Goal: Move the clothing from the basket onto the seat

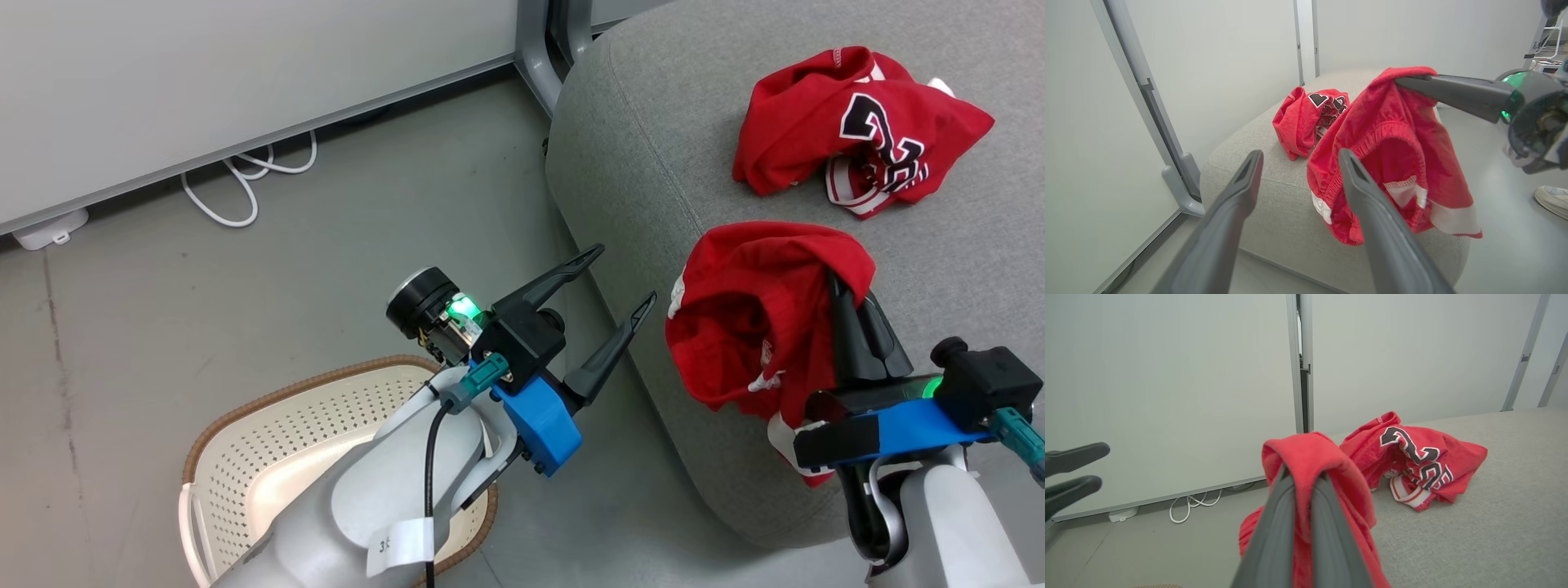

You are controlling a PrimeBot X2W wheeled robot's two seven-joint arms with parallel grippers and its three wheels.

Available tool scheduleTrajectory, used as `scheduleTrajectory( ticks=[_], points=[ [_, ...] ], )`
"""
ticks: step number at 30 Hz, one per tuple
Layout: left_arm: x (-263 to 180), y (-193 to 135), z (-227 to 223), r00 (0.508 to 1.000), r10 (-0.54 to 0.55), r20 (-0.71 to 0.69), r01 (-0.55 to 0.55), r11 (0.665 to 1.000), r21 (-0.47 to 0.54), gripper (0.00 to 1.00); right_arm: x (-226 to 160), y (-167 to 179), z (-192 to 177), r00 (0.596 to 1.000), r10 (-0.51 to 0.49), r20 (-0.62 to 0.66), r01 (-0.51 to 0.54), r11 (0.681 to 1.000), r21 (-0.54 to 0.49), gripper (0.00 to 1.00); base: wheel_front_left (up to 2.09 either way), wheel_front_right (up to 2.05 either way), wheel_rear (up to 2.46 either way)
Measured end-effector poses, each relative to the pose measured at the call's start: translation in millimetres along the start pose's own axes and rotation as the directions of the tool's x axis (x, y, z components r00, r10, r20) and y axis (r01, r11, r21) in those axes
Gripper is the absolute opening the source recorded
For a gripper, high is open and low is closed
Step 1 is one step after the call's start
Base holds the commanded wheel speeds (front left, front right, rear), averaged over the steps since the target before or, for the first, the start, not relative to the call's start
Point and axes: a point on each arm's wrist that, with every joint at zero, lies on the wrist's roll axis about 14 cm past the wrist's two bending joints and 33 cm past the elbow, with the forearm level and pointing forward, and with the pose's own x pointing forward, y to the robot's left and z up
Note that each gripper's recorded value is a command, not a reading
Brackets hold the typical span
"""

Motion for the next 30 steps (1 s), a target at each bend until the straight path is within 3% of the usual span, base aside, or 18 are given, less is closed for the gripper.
scheduleTrajectory(
  ticks=[8,18,26,30],
  points=[
    [0.0,7.2,0.1,1.000,0.008,0.012,-0.008,1.000,-0.003,1.00,17.6,3.5,19.5,0.998,0.013,0.066,-0.012,1.000,-0.014,0.00,0.00,0.00,0.00],
    [2.9,46.7,-19.9,0.999,0.029,0.015,-0.029,1.000,0.010,1.00,102.5,7.6,89.3,0.955,0.053,0.293,-0.022,0.994,-0.108,0.00,0.00,0.00,0.00],
    [6.9,83.9,-57.5,0.999,0.038,-0.003,-0.038,0.999,-0.007,1.00,164.8,-42.6,155.4,0.870,-0.008,0.493,0.143,0.961,-0.237,0.00,0.00,0.00,0.00],
    [6.5,96.7,-83.5,0.999,0.039,-0.026,-0.039,0.999,-0.023,1.00,182.1,-81.2,156.6,0.864,-0.057,0.500,0.242,0.918,-0.313,0.00,0.00,0.00,0.00]
  ],
)
